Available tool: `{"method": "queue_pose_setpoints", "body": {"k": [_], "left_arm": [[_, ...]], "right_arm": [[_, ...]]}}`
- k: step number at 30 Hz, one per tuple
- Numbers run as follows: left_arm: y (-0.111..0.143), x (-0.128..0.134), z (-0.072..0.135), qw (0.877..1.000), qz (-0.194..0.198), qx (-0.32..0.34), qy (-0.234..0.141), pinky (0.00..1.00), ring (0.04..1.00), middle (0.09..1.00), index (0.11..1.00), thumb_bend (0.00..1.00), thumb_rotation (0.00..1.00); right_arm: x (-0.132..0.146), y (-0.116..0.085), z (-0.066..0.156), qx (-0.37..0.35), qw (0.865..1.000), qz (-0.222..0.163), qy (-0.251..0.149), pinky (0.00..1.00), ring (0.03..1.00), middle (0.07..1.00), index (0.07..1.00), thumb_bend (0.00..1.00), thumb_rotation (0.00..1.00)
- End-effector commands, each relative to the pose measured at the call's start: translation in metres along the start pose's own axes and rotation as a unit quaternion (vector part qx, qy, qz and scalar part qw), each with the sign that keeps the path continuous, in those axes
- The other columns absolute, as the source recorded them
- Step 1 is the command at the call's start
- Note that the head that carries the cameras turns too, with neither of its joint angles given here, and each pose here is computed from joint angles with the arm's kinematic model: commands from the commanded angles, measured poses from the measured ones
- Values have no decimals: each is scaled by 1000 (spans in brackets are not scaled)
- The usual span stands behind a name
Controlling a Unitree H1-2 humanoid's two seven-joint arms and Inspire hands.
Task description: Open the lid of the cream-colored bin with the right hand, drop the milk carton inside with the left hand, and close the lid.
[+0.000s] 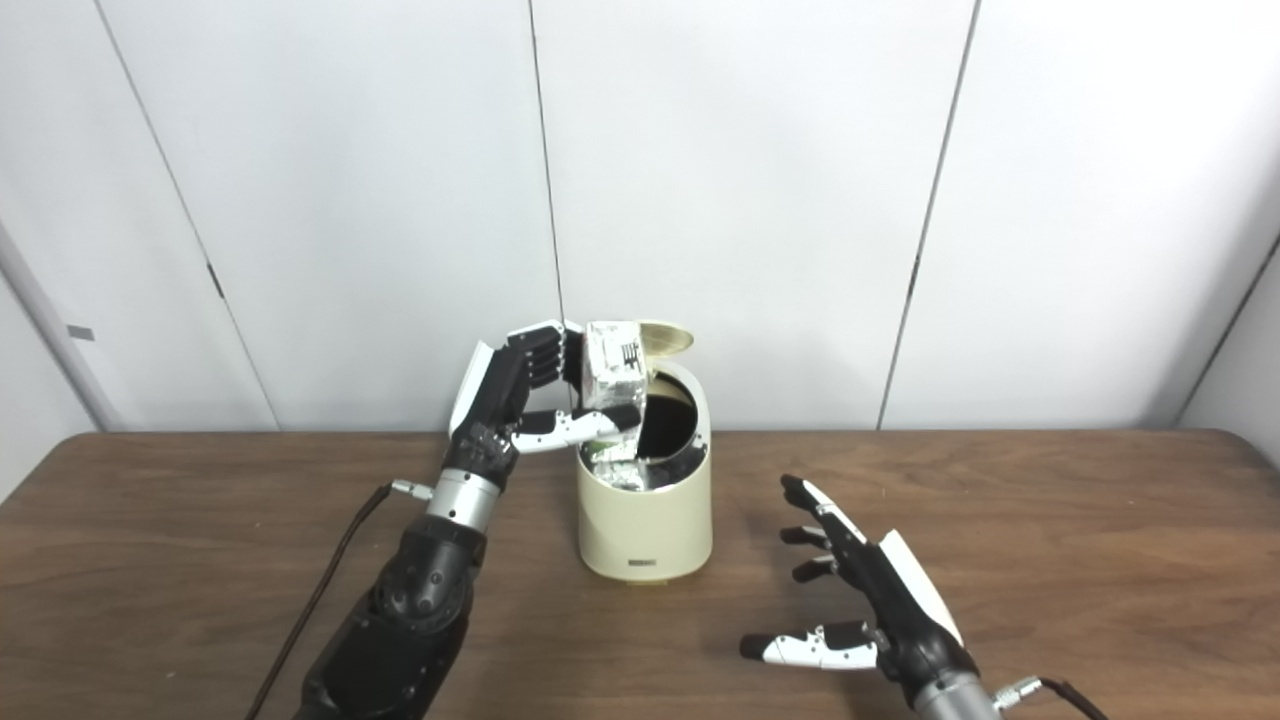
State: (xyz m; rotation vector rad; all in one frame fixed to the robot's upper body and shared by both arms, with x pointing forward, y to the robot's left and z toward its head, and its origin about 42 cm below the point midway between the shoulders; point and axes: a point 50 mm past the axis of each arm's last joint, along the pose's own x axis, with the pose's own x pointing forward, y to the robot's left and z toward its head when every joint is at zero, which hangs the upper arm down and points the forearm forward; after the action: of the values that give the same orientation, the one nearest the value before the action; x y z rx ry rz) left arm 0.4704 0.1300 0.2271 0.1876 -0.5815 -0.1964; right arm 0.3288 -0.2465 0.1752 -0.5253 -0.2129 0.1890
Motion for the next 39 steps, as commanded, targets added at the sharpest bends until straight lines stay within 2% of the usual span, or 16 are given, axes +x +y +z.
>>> {"method": "queue_pose_setpoints", "body": {"k": [1, 12, 17, 39], "left_arm": [[-3, 28, 26, 998, 6, -5, -55, 422, 460, 480, 478, 506, 0], [-19, 28, 22, 999, 4, -14, -44, 429, 461, 481, 476, 505, 0], [-22, 27, 22, 999, 7, -11, -43, 427, 461, 484, 474, 505, 0], [-19, 23, 24, 997, 25, 32, -64, 396, 446, 497, 472, 504, 0]], "right_arm": [[10, -8, 17, -9, 999, -21, -49, 637, 803, 924, 925, 730, 166], [10, -7, 19, -8, 999, -19, -48, 629, 800, 928, 928, 739, 216], [10, -7, 18, -6, 999, -19, -48, 633, 800, 929, 928, 738, 207], [8, -6, 19, -1, 999, -18, -47, 655, 801, 930, 923, 736, 192]]}}
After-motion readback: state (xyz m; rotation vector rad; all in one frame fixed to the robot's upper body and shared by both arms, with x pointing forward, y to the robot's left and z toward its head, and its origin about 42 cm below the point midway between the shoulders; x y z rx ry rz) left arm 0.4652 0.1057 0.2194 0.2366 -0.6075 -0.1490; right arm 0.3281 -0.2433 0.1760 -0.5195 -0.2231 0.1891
